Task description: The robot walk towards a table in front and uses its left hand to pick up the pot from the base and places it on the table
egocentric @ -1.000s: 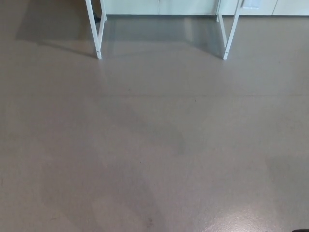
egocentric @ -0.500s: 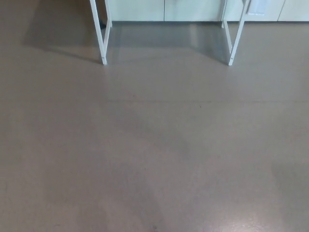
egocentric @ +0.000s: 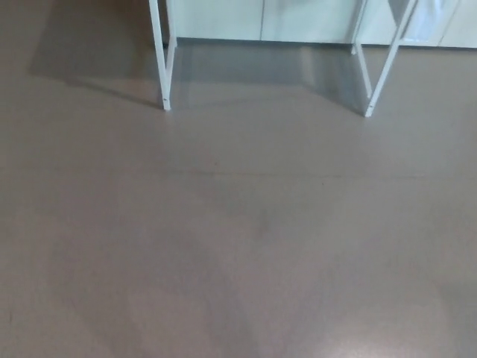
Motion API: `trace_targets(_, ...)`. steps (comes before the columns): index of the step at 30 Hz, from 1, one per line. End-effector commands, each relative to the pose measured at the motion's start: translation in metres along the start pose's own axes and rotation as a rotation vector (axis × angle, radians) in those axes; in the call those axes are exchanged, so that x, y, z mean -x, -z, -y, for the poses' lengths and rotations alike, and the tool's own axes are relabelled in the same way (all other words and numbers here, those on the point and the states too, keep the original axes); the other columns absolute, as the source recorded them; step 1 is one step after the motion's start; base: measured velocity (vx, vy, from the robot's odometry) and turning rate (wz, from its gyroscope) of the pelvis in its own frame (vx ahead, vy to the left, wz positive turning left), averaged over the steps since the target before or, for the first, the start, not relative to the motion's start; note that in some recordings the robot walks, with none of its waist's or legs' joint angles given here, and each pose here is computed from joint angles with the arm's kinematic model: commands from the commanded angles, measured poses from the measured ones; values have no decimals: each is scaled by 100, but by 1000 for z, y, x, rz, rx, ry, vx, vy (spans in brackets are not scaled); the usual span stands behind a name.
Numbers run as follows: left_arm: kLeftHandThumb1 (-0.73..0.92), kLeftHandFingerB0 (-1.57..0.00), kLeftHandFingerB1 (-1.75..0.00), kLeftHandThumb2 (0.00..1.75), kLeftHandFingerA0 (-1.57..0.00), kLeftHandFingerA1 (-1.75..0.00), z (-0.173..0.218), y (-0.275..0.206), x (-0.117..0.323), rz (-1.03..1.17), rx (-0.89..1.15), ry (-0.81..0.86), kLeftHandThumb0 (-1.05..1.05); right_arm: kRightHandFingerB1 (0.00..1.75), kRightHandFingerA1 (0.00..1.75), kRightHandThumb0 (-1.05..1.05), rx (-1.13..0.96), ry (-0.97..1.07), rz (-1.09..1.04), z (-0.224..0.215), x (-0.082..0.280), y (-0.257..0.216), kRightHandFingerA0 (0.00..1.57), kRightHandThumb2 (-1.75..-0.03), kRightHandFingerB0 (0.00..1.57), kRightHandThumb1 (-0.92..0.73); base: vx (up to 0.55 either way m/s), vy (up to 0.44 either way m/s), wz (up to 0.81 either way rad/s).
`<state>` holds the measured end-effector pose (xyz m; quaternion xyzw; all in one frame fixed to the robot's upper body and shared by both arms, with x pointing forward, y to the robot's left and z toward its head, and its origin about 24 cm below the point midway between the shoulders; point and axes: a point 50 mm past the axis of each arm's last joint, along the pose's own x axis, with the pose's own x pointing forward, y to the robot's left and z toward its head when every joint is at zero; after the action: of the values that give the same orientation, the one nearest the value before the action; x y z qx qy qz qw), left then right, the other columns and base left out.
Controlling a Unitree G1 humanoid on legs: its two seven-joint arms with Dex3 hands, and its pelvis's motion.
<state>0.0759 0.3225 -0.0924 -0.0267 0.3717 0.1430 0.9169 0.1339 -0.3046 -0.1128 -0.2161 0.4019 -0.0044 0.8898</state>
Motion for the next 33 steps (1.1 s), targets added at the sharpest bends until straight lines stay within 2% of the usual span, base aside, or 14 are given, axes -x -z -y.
trace_targets(1,54,-39,-35,54,-37,-39,0,-5,0,21,3,3,-25,40,50,-65,28,31,3,10,1,0,80,-60,62,-58,304,-180,22)
trace_targets(7,53,-40,-36,56,-35,-39,0,-6,-1,29,16,-8,-26,40,48,-62,28,33,11,10,0,-2,82,-59,63,-58,365,-149,40)
trace_targets(12,51,-33,-33,56,-33,-39,0,-4,0,26,25,-23,-22,40,49,-65,67,28,6,9,1,0,80,-60,61,-59,255,-64,1)
trace_targets(19,51,-32,-34,56,-37,-41,0,2,5,11,33,-30,-24,41,49,-65,64,19,-9,8,4,5,76,-60,60,-59,354,107,-19)
trace_targets(22,52,-32,-33,55,-34,-40,-2,6,6,4,30,-33,-20,41,49,-65,57,13,-14,7,5,8,79,-59,60,-58,334,160,-35)
trace_targets(33,51,-33,-33,55,-34,-39,-5,7,8,4,35,-34,-19,41,49,-65,94,-6,-8,3,3,4,78,-60,58,-60,304,7,16)
